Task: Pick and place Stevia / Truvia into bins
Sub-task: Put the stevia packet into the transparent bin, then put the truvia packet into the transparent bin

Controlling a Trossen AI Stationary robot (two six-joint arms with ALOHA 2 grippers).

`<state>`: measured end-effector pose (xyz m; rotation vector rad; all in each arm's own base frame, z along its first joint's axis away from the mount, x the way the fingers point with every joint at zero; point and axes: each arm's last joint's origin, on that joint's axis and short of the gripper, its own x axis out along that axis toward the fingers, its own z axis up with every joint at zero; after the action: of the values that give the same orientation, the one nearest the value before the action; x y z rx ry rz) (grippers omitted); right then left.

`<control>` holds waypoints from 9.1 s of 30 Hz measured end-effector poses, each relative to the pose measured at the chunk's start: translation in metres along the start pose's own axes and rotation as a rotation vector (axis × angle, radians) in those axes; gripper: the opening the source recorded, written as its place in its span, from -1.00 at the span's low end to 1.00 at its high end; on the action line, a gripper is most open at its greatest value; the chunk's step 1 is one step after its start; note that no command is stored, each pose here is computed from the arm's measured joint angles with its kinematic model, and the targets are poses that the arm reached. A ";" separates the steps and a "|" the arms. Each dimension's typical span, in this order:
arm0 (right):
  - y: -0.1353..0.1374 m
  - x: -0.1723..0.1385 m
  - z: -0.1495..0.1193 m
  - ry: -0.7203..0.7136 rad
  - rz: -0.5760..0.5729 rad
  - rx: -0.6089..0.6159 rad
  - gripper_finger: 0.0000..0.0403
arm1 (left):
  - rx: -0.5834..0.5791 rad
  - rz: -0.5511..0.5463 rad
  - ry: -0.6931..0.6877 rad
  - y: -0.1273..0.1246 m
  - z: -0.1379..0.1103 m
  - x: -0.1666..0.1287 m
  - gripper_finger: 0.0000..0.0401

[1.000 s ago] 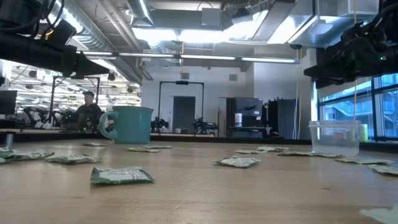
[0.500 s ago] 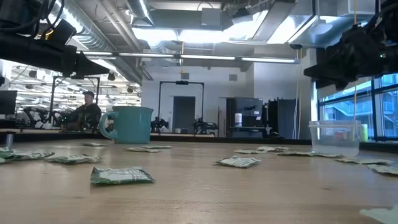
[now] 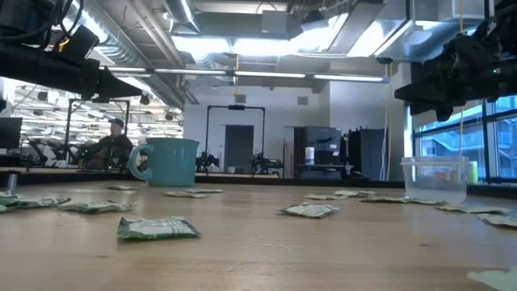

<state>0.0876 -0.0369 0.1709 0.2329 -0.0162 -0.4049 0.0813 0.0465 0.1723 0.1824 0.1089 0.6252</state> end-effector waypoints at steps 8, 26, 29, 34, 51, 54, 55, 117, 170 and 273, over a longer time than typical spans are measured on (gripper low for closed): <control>0.000 0.000 0.000 0.000 0.000 -0.002 -0.86 | 0.000 0.000 0.000 0.000 0.000 0.000 -0.98; 0.000 0.000 0.000 0.000 0.000 0.003 -0.86 | -0.001 -0.005 -0.003 0.000 0.000 0.000 -0.98; 0.000 0.000 0.000 0.000 0.000 0.004 -0.86 | -0.012 -0.038 -0.014 -0.001 0.001 0.000 -0.96; 0.000 0.000 0.000 0.000 0.000 0.001 -0.86 | -0.093 -0.134 -0.062 -0.003 0.005 0.000 -0.76; 0.000 0.000 0.000 -0.001 0.000 -0.031 -0.86 | -0.105 -0.413 -0.256 -0.023 0.031 0.008 -0.34; 0.000 0.000 0.000 -0.001 0.000 -0.031 -0.86 | -0.081 -0.386 -0.186 -0.027 0.040 0.014 -0.36; 0.000 0.000 0.000 -0.001 0.000 -0.032 -0.86 | -0.072 -0.397 -0.164 -0.029 0.043 0.016 -0.37; 0.009 0.131 0.025 0.803 -0.073 -0.043 -0.86 | -0.021 -0.484 0.080 -0.117 0.051 0.106 -0.43; -0.015 0.159 -0.039 1.088 -0.336 0.006 -0.39 | -0.021 -0.484 0.081 -0.117 0.051 0.106 -0.43; 0.109 0.139 0.039 1.000 0.035 -0.390 -0.56 | -0.018 -0.484 0.087 -0.117 0.050 0.106 -0.43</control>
<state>0.2550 -0.0026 0.2290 0.0293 1.0307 -0.2147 0.2415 0.0091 0.1929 0.1049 0.2230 0.1510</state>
